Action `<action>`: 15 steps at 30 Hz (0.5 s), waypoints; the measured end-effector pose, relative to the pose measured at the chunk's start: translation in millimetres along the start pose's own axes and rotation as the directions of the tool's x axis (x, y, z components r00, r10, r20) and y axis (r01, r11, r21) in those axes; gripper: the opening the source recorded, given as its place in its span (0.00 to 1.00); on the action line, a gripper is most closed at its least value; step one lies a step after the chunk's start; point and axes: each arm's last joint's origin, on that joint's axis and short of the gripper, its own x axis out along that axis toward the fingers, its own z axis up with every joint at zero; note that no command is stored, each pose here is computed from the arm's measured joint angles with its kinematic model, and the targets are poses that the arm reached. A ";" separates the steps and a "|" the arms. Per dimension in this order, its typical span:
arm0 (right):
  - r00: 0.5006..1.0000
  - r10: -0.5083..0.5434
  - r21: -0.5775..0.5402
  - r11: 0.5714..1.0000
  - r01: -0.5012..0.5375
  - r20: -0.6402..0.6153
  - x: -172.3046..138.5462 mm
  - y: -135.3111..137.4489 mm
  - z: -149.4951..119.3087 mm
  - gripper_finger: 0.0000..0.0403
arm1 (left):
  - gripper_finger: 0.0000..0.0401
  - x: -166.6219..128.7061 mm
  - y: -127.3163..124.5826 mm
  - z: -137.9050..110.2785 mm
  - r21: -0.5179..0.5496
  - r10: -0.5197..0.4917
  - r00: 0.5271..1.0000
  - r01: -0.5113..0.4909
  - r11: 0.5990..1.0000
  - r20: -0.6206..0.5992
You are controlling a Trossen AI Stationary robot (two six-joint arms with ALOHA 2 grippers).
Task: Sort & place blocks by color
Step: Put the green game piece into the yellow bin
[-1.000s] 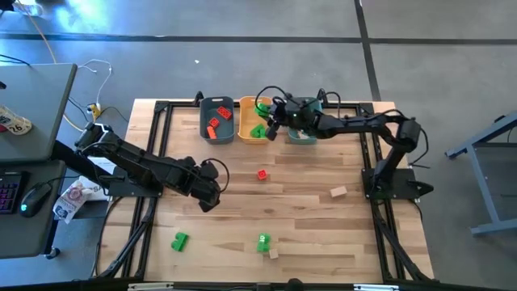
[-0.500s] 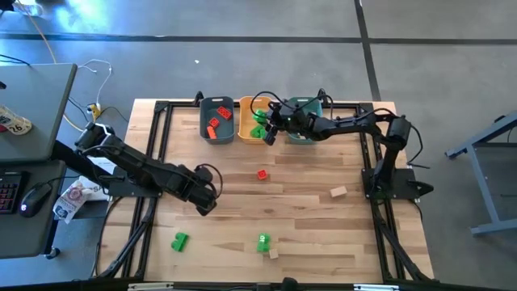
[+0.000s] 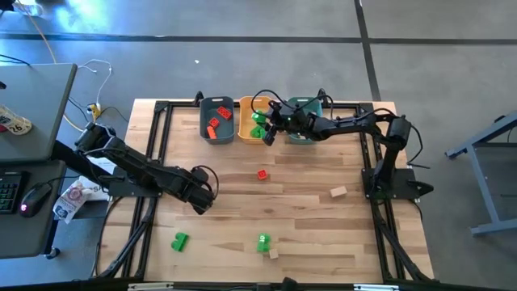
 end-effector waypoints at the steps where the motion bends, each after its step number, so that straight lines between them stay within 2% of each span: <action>1: 1.000 -0.002 0.009 1.000 0.002 0.000 0.0 -0.6 -0.1 0.33 | 0.50 2.0 -1.3 -0.1 0.006 -0.018 1.000 0.018 1.000 0.001; 7: 1.000 -0.022 0.049 0.999 0.023 -0.021 0.4 -8.6 -2.4 0.33 | 0.50 9.7 -3.5 0.4 0.027 -0.070 0.997 0.071 0.997 -0.013; 15: 0.999 -0.031 0.052 0.998 0.033 -0.044 0.5 -12.4 -4.8 0.35 | 0.50 11.4 -0.4 7.8 0.030 -0.056 0.998 0.056 0.998 0.006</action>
